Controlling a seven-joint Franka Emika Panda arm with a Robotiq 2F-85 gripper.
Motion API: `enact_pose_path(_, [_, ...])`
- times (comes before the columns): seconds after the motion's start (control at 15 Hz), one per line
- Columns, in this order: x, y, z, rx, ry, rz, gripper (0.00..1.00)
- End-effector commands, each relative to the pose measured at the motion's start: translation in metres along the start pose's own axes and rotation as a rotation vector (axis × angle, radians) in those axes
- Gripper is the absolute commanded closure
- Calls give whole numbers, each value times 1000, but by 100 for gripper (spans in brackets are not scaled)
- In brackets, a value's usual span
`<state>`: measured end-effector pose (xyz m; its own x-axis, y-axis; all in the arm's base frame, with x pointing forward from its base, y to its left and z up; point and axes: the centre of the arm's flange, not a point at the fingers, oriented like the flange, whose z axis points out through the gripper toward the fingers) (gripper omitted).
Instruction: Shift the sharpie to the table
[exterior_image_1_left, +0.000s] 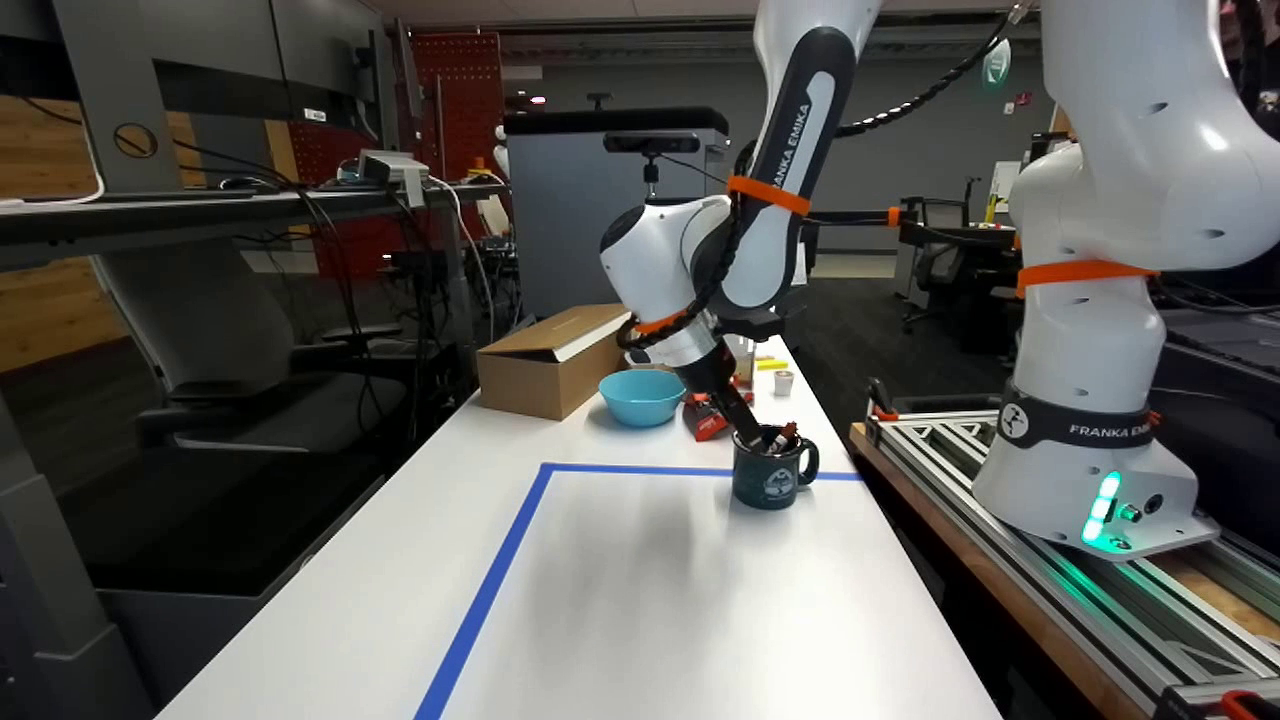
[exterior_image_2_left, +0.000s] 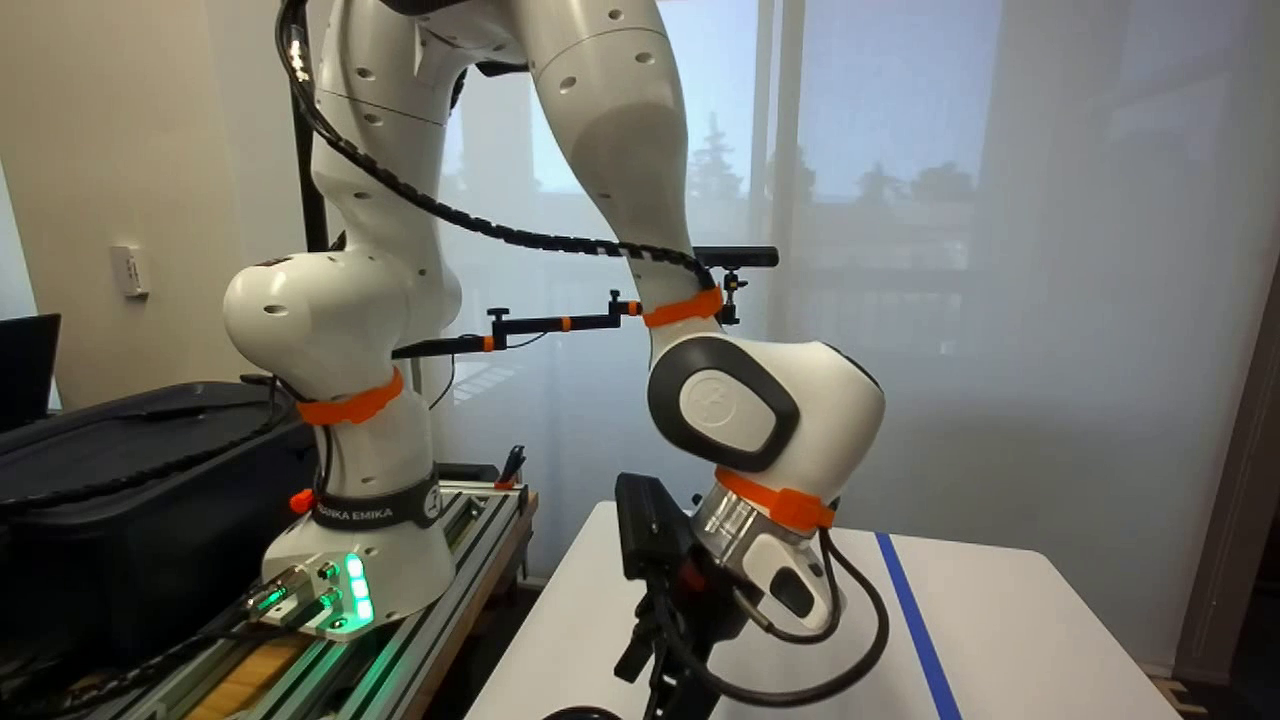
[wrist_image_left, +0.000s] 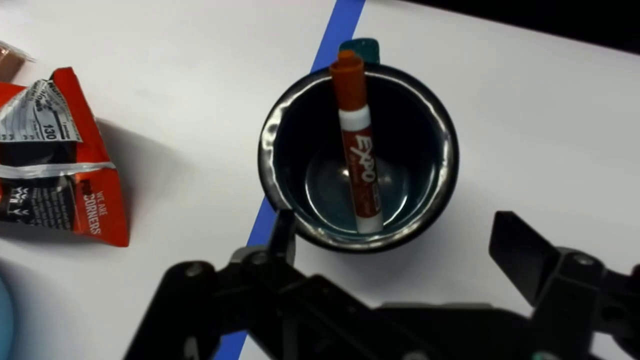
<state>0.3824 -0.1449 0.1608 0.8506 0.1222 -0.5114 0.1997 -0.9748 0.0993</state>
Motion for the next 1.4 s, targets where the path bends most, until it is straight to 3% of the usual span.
enact_pose_path(0.0, [13,9,4,29,-101,-74,0])
enact_pose_path(0.67, [0,15,9,15,-236,-62,0])
enact_pose_path(0.8, [0,16,13,16,-245,-61,16])
enact_pose_path(0.87, [0,17,15,16,-249,-61,34])
enact_pose_path(1.07, [2,19,24,28,-260,-60,48])
enact_pose_path(1.33, [5,21,35,46,-279,-69,51])
